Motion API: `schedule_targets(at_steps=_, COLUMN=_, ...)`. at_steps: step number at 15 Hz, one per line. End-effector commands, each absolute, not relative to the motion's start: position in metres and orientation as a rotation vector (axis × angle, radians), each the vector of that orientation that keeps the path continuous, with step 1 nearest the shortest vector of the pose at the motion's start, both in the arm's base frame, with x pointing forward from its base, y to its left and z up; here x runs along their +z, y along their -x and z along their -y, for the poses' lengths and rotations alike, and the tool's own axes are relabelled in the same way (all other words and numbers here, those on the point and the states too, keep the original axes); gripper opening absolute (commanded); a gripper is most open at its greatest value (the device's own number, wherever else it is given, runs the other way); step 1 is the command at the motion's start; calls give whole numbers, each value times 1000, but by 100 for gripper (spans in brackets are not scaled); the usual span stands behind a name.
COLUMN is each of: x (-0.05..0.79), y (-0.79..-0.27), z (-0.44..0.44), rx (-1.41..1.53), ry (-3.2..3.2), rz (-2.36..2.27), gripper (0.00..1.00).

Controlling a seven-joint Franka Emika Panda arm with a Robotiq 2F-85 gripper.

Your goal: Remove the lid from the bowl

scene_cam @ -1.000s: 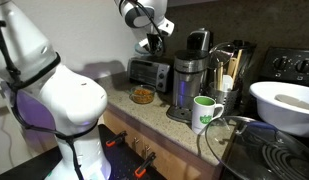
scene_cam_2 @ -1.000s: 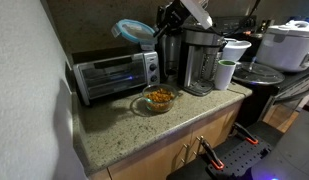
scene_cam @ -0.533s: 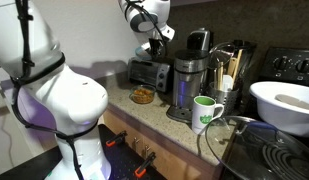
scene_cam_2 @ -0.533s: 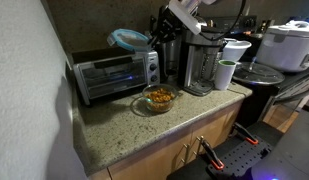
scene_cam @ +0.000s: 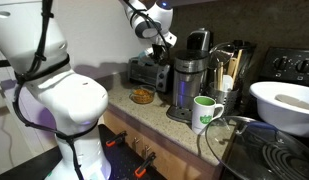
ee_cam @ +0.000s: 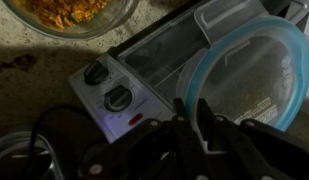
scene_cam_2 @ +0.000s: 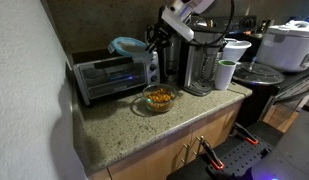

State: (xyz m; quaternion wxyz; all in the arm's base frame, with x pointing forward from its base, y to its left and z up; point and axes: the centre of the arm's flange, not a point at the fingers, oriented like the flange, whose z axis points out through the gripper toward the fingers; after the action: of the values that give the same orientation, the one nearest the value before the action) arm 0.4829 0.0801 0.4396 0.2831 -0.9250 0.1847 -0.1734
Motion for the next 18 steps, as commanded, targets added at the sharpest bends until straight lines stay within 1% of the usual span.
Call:
schedule_targets(at_steps=1, x=436, y=-502, z=-87, rx=-488, ry=2464, rz=-556, gripper=4)
schedule_targets(at_steps=11, x=444, y=-535, z=-79, rx=-528, ry=2427, rz=-674, gripper=4)
schedule_targets(at_steps=18, x=438, y=-552, z=-74, rx=-503, ry=2412, rz=-773, gripper=4)
